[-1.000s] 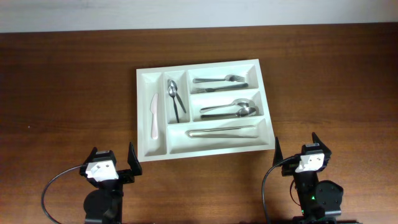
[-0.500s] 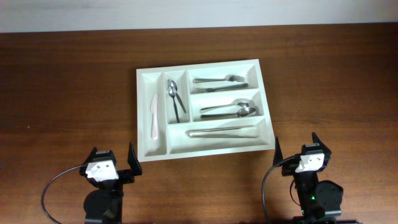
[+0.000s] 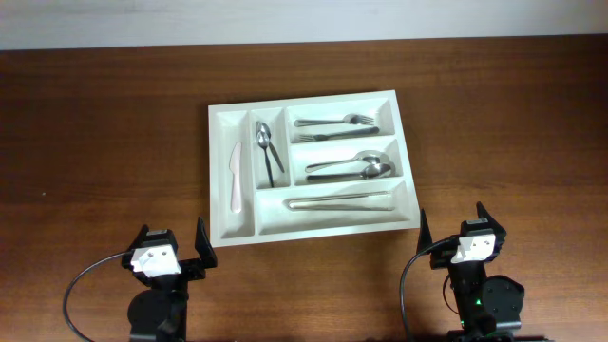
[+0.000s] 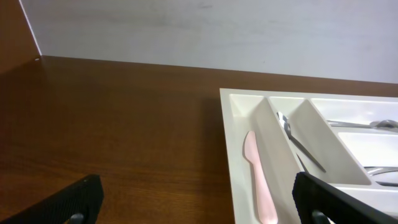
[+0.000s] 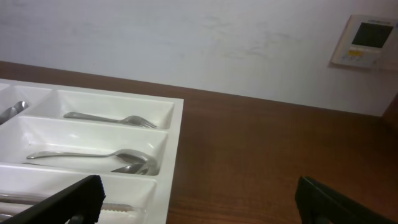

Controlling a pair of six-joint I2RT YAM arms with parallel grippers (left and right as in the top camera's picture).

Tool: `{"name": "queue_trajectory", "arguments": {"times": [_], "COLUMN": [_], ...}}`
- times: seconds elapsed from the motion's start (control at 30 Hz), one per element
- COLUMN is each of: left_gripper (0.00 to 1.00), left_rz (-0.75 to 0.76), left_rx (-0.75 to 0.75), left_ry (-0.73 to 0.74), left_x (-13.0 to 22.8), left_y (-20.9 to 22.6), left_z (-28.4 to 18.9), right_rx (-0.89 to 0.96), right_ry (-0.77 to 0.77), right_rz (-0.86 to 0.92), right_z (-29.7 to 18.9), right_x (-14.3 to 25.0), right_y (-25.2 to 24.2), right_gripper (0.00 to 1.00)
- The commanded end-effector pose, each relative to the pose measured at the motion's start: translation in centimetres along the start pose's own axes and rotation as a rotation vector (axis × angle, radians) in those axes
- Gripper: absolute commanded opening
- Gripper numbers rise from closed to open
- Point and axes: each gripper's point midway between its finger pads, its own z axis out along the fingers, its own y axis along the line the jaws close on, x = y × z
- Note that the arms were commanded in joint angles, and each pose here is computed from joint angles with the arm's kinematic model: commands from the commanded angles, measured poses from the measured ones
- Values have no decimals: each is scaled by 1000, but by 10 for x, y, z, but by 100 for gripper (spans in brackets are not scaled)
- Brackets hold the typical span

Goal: Pack container

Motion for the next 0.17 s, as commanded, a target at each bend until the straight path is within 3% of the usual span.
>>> {"name": "queue_trajectory", "arguments": {"times": [0.0,0.13], "left_gripper": [99,99], "left_rz": [18,18], "left_rx": [5,5], "left_ry": [-2,-2], "left_x": [3,3], "left_y": [0,0], "left_z": [1,1], "right_rx": [0,0], "right_ry": [0,0], "right_rz": [7,7], "right_z": [0,0], "right_x": [1,1], "right_y": [0,0], "right_gripper": [99,99]}}
